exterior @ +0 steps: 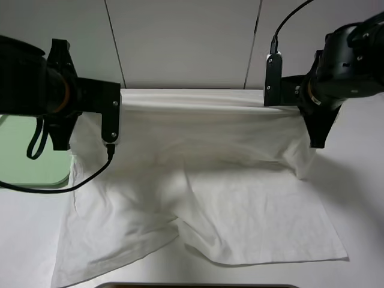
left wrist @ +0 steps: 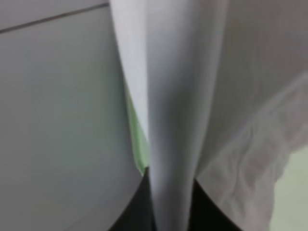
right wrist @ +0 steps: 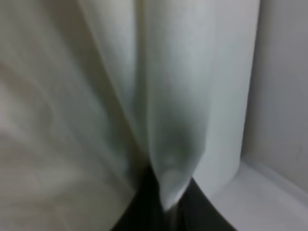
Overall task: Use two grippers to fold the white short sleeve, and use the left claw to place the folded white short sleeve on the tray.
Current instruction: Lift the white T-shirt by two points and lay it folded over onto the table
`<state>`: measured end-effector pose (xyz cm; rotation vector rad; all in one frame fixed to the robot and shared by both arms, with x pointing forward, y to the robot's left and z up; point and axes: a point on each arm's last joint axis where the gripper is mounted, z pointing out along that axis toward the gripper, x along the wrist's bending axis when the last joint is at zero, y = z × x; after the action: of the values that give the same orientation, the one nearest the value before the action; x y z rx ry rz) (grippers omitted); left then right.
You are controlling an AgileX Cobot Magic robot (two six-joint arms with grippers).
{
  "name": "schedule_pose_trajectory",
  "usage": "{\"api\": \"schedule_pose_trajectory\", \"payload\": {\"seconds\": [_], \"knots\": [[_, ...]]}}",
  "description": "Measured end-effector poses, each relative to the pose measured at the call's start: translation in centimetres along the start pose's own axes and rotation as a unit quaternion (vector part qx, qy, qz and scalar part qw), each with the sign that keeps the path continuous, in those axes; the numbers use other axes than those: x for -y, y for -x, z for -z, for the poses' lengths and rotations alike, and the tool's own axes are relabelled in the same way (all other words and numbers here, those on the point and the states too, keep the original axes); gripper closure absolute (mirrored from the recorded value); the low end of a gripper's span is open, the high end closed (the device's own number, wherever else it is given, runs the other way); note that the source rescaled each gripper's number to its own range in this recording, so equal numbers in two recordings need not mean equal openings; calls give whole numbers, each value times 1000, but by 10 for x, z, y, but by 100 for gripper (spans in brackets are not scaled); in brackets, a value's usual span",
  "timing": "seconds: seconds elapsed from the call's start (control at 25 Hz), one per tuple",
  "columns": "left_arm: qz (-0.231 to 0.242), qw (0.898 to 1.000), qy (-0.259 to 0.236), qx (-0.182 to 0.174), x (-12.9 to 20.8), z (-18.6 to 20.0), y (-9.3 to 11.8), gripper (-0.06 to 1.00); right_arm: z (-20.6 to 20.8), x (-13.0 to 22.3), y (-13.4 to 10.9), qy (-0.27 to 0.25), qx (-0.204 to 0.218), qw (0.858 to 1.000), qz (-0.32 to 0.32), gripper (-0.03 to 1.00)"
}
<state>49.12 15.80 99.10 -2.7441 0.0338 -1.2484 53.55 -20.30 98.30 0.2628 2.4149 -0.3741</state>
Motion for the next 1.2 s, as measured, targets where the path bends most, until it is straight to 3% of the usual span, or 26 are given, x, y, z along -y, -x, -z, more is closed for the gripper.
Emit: {"api": "schedule_pose_trajectory", "payload": {"seconds": [0.2,0.44,0.6,0.84,0.96,1.12,1.2], "knots": [[-30,999,-11,18,7,-4,19,94,-1,2,-18,47,10,998,36,97],[-43,999,-11,26,9,-6,28,94,4,5,-24,80,26,995,57,97],[-128,991,4,38,2,-1,44,94,9,14,-34,93,46,990,98,97],[-174,984,18,38,-11,8,52,94,15,17,-33,87,55,989,103,97],[-202,978,20,56,-20,19,62,94,39,3,-44,98,54,979,169,97],[-209,976,12,65,-21,25,66,94,42,-1,-50,102,44,978,177,97],[-192,979,21,61,-20,35,63,94,49,-7,-59,102,25,978,181,97]]}}
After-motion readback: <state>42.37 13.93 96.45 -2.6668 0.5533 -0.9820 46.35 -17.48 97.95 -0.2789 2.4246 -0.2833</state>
